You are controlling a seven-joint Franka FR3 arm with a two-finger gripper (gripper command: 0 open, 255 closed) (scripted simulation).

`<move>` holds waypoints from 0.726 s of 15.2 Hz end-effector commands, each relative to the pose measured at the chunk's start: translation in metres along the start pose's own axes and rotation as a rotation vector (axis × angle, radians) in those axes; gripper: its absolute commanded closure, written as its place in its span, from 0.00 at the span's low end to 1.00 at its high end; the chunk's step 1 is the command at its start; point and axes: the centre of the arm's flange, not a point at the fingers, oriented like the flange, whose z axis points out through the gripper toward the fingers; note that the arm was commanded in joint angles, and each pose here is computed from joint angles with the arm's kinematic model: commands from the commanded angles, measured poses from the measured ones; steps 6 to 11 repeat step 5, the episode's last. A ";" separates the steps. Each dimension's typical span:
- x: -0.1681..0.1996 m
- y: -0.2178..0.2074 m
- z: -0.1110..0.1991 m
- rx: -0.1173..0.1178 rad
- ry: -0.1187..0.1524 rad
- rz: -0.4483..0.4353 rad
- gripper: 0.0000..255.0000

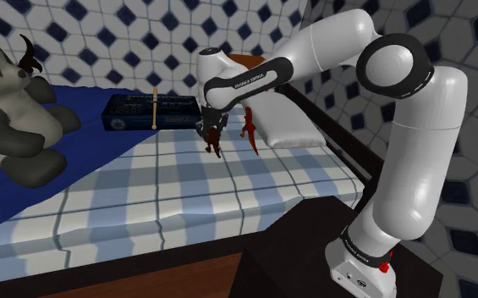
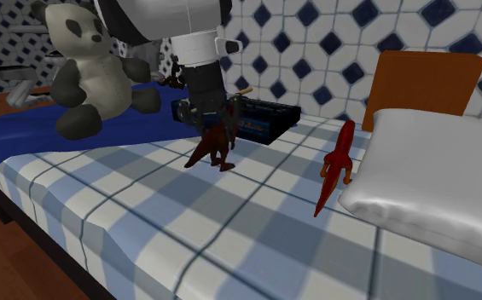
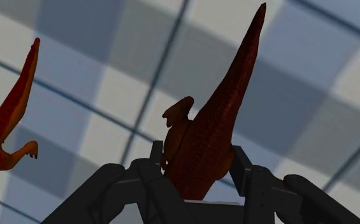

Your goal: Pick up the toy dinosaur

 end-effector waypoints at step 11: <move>0.002 0.004 -0.022 0.000 0.000 0.000 1.00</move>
